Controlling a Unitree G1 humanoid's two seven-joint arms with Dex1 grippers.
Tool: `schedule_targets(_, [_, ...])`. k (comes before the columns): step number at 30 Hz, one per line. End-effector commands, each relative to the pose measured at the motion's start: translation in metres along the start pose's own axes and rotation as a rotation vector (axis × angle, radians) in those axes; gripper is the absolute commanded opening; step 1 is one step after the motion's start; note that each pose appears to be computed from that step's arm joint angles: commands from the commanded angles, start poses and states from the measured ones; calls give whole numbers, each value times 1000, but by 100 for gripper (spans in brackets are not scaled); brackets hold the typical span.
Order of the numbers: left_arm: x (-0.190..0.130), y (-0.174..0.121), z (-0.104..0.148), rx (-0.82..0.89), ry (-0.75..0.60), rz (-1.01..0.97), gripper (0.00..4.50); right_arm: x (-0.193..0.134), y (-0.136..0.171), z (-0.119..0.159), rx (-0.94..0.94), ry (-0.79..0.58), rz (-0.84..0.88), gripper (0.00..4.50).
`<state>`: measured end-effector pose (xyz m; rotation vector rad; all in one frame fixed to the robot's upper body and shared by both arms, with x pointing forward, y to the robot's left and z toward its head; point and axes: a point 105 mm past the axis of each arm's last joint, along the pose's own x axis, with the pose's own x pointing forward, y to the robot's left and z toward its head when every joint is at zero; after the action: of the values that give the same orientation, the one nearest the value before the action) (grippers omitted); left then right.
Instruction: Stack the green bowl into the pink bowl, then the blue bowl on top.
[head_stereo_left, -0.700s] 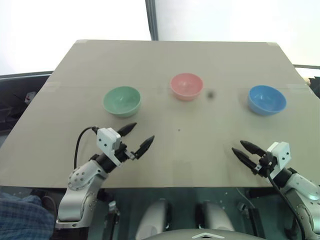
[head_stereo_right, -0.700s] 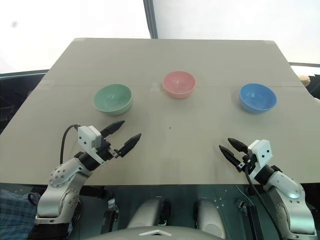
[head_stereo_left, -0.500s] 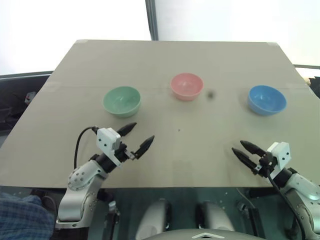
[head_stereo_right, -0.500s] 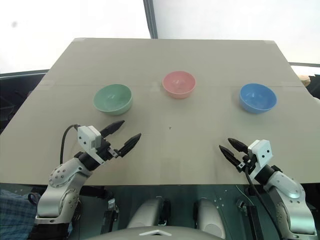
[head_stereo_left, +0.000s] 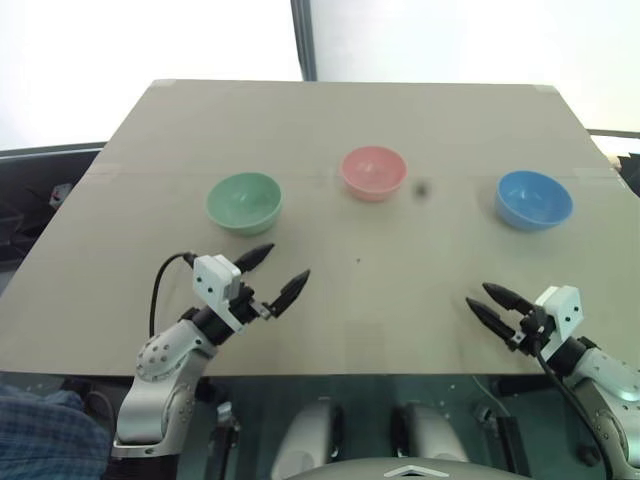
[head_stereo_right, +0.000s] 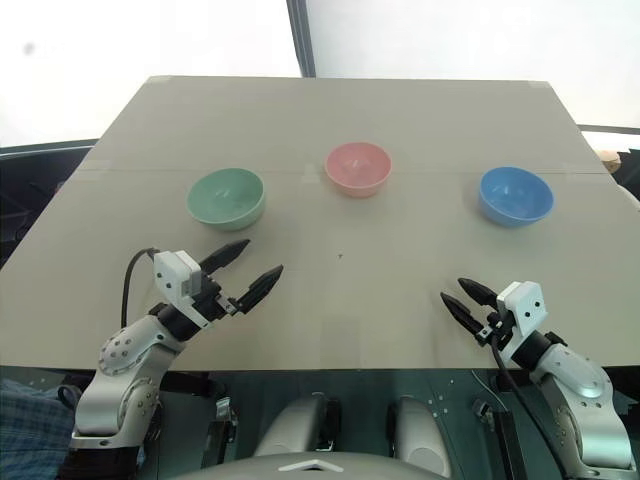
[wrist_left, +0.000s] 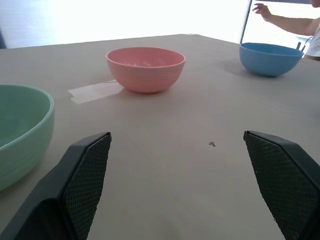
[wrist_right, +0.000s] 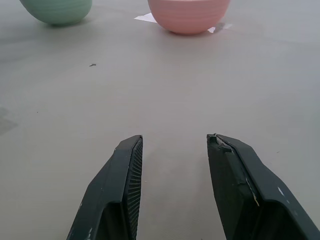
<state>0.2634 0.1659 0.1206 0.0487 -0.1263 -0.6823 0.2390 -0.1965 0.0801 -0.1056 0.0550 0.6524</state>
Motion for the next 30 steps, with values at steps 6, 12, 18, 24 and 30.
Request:
schedule_targets(6, [3, -6, 19, 9, -92, -43, 450, 1, -1, 9, -56, -18, 17, 212])
schedule_targets(12, [-3, -8, 40, -79, -199, -108, 450, 28, -2, 27, -100, 16, 105, 212])
schedule_targets(18, [-9, -1, 64, -159, -318, -116, 450, 90, -8, 72, -267, 27, 172, 212])
schedule_targets(24, [-14, 6, 73, -155, -354, -64, 450, 147, 4, 108, -535, 51, 303, 212])
schedule_targets(30, [-20, 1, 71, -133, -345, -27, 450, 181, 11, 121, -639, 35, 370, 395])
